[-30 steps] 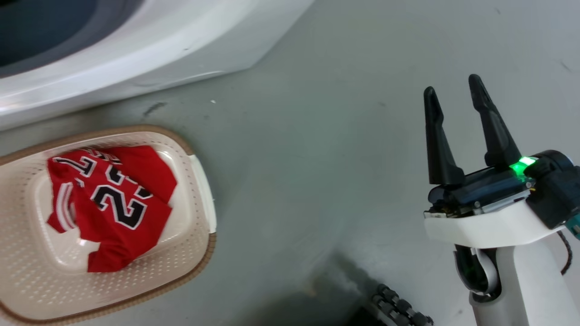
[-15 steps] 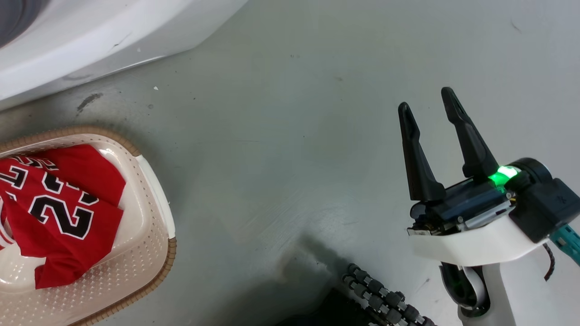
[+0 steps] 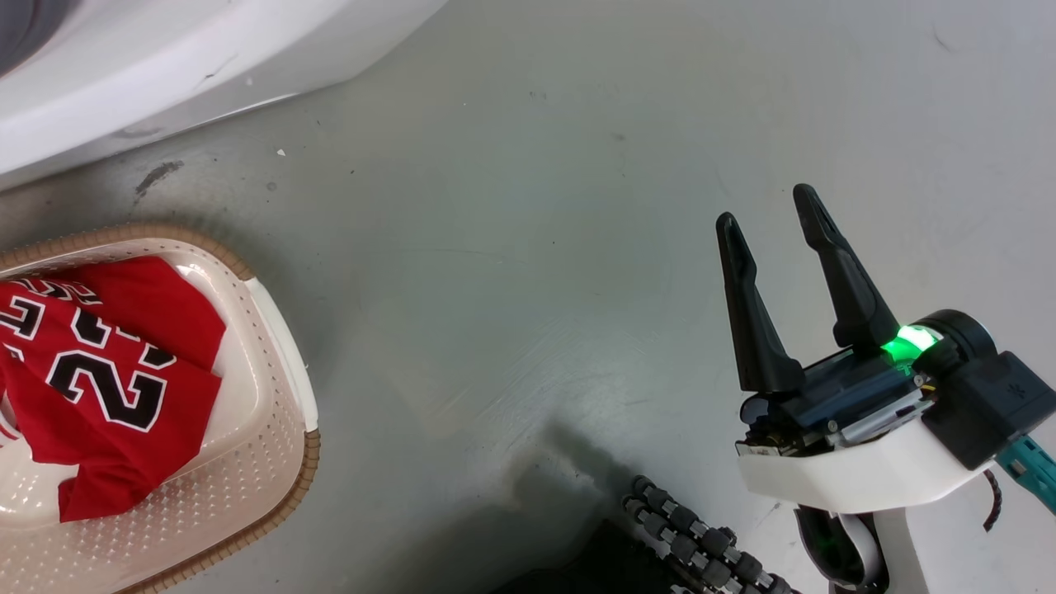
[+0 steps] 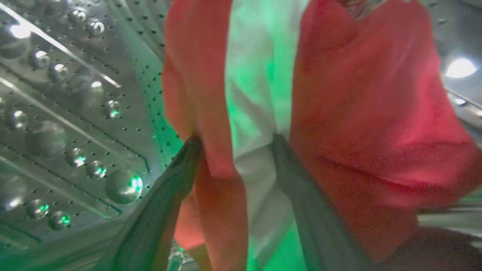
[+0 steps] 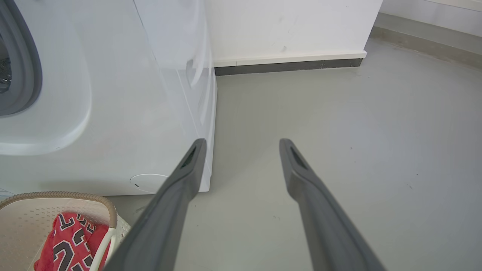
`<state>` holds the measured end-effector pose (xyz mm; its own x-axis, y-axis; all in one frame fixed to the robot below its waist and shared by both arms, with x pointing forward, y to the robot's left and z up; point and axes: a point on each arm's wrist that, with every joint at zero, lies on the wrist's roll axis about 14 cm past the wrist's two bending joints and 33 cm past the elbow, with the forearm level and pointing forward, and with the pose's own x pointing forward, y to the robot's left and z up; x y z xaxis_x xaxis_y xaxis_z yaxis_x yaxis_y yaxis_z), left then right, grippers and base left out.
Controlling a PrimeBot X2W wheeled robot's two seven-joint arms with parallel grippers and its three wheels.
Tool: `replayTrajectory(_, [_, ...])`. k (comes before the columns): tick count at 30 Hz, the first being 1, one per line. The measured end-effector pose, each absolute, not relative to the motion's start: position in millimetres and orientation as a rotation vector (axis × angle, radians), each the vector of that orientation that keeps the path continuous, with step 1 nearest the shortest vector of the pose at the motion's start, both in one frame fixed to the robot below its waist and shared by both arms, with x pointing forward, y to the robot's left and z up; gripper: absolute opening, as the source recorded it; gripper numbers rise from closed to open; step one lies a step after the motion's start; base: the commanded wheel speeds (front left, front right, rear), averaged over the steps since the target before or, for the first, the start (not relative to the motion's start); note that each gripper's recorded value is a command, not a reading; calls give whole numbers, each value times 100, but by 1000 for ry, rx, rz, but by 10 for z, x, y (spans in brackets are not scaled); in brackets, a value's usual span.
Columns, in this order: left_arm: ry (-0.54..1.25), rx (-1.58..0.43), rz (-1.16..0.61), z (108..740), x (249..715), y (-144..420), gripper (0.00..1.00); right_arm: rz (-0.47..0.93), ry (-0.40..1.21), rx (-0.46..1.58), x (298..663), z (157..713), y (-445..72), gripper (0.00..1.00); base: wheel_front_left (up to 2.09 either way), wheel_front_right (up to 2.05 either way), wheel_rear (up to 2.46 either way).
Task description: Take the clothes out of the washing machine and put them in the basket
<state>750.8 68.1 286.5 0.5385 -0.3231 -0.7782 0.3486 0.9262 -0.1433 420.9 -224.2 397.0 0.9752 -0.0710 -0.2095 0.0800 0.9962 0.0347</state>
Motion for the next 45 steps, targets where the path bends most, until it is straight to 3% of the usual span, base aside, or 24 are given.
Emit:
replayTrajectory(4, [933,32,-397,2818,7504,705,100,-74,211,44,4214,3959,-2235,100,0,0,0])
replayTrajectory(5, [936,32,-397,2811,7502,704,94,-74,211,44,4215,3957,-2234,100,0,0,0])
replayTrajectory(6, [938,35,-397,2806,7502,705,0,-74,212,44,4215,3954,-2233,100,0,0,0])
replayTrajectory(17, [871,16,-418,2915,7582,642,0,-64,202,41,4270,3961,-2227,100,0,0,0])
replayTrajectory(29, [623,-38,-431,3572,7745,663,0,-45,127,-14,4397,4198,-2264,100,0,0,0])
replayTrajectory(45, [375,-64,-460,4199,7024,873,0,3,2,-56,4474,4614,-2137,100,0,0,0])
